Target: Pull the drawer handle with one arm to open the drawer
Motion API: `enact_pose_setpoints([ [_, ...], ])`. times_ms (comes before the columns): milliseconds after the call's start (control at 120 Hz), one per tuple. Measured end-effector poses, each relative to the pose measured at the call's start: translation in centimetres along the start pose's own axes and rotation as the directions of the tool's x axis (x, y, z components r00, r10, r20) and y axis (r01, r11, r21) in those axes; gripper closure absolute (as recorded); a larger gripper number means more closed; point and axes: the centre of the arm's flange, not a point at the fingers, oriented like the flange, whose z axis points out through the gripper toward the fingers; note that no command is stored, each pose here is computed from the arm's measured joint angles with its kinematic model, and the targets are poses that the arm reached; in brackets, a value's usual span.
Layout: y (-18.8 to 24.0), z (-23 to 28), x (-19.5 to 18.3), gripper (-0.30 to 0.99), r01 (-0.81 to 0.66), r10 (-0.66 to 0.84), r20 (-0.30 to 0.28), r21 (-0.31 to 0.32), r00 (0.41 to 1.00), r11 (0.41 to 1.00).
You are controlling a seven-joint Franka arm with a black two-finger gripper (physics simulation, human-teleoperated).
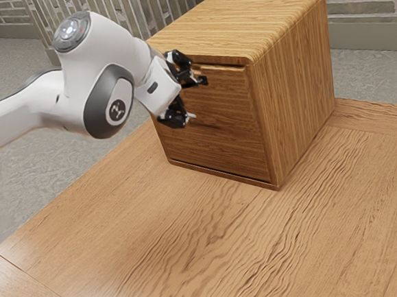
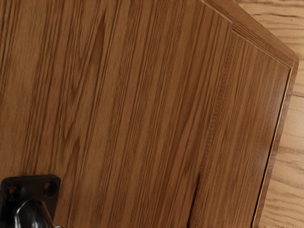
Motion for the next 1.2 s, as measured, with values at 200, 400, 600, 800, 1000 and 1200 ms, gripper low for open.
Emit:
enact_pose_setpoints([
  [200,0.1,-0.1,0.1,0.05,0.003,-0.003,-0.007,-0.004,1.0,1.0],
  [400,-0.2,-1.0,-1.1,0.03,0.019,-0.019,-0.005,0.002,1.0,1.0],
  [600,0.5,-0.1,-2.8,0.0,0.036,-0.036,0.015,-0.021,0.999,0.999],
  [800,1.4,-1.2,-3.3,0.0,0.048,-0.048,-0.005,-0.029,0.999,0.998],
  [1000,3.3,-3.4,-4.1,-0.01,0.062,-0.064,-0.049,-0.041,0.997,0.997],
  [1200,4.8,-5.2,-4.1,0.0,0.06,-0.064,-0.085,-0.049,0.994,0.997],
])
